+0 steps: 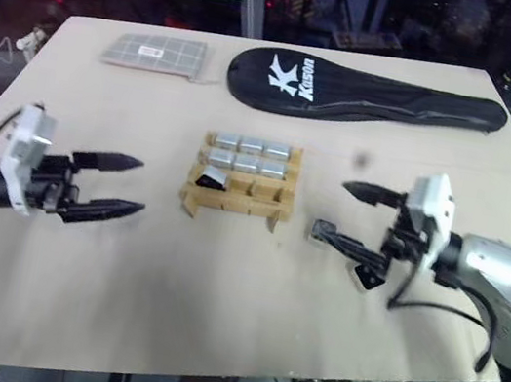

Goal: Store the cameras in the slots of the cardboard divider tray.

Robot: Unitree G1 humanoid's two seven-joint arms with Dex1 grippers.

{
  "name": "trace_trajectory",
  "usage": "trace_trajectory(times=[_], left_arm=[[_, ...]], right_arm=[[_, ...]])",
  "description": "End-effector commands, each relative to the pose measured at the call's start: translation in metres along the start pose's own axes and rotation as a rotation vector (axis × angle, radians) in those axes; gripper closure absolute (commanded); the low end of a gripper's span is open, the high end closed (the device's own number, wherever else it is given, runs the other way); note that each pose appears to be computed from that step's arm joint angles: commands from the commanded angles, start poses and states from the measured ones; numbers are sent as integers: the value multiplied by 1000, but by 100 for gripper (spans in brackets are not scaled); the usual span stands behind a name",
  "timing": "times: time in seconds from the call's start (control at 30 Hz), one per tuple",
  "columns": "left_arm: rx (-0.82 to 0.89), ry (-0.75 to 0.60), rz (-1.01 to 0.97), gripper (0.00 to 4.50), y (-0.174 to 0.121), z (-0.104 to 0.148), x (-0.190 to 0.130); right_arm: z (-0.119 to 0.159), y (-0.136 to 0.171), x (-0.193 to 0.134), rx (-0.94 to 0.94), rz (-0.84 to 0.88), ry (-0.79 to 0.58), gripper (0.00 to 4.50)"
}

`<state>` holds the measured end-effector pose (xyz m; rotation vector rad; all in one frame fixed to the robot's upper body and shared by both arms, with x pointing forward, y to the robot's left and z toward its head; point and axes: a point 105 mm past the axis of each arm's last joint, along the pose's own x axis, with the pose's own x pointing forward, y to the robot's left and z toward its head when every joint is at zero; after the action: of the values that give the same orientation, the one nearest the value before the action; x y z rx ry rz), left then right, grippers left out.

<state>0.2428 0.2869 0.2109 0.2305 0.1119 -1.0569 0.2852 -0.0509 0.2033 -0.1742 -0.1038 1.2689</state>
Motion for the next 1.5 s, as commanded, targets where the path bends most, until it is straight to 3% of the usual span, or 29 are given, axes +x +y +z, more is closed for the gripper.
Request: trace_trajectory(times=[0.03,0.37,0.53,0.77,0.9,1.07,1.13,1.4,1.5], left_arm=[[64,10,4,3,-17,18,-10],[10,-25,196,3,-35,-4,-22],[-6,-9,245,3,-52,-11,-23],[0,-7,271,3,-56,-10,-25],[0,-4,276,0,-57,-9,-26],[4,-9,276,0,-57,-5,-22],[5,-11,274,0,-57,-3,-21],[2,-19,270,0,-52,-1,-15],[-2,-37,284,0,-47,-1,-12]], right_arm=[[2,-10,43,-19,5,30,0],[-3,13,152,-138,153,98,0],[-5,10,173,-165,128,118,0],[-23,3,177,-163,137,190,0],[-30,2,180,-136,138,224,130],[-32,-1,186,-115,103,236,380],[-32,-2,189,-117,93,236,444],[-22,-6,186,-134,88,194,444],[-12,-4,178,-98,128,162,311]])
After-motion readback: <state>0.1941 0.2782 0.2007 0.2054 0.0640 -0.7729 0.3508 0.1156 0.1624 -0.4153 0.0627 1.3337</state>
